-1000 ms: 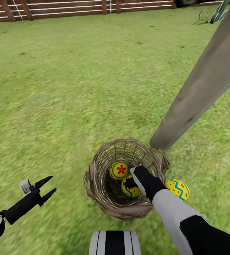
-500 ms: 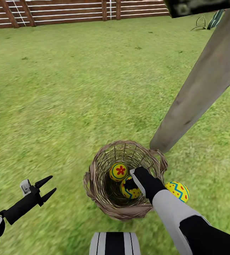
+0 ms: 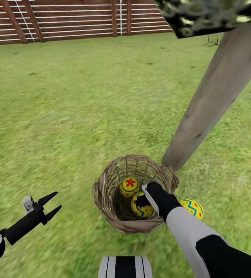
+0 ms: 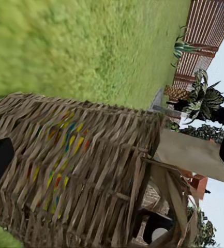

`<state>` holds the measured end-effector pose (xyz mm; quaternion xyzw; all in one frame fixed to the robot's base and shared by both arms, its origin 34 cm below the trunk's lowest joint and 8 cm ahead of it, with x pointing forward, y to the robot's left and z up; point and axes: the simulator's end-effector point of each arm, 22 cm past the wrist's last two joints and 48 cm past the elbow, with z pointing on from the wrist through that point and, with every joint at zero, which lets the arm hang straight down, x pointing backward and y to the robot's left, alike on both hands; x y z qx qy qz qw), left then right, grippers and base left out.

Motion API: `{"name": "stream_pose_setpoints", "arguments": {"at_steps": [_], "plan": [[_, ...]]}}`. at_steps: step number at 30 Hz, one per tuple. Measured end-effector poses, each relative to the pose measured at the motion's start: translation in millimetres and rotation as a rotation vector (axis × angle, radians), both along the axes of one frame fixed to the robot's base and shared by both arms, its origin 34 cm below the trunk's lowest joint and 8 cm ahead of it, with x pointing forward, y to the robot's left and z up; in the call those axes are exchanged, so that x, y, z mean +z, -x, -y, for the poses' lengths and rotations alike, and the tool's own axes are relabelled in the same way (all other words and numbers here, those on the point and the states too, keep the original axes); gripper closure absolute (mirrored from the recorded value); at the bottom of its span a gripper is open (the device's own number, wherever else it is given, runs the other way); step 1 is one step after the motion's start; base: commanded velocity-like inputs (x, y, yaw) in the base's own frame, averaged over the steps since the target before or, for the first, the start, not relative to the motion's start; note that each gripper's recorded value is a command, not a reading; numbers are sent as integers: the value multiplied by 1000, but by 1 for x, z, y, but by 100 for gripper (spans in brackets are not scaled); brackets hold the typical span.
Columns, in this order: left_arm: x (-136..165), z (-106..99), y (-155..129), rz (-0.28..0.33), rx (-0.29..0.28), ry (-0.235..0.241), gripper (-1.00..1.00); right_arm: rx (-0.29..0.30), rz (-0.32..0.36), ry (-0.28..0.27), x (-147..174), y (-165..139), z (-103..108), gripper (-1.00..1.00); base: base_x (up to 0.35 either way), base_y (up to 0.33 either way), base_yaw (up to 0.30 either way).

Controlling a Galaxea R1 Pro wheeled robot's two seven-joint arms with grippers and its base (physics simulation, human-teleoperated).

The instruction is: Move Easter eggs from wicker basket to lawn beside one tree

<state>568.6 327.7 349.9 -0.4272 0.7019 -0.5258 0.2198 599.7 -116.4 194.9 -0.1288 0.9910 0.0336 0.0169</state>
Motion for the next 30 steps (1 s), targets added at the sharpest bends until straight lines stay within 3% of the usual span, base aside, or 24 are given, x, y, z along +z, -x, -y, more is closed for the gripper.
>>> {"name": "stream_pose_setpoints", "arguments": {"at_steps": [14,20,27,28,30], "plan": [[29,0,-8,55,0,-2,-100,3,64,-5,34,-19,-2,100,-1,0,0],[42,0,-11,80,-1,-3,-100,9,67,-63,61,-29,-15,100,0,0,0],[56,0,-14,107,0,-2,-100,11,81,-69,79,-34,-17,100,0,0,0],[59,0,-14,111,0,-2,-100,12,84,-77,82,-35,-18,100,0,0,0],[63,0,-15,119,-1,-3,-100,20,78,-163,94,-35,-37,100,0,0,0]]}}
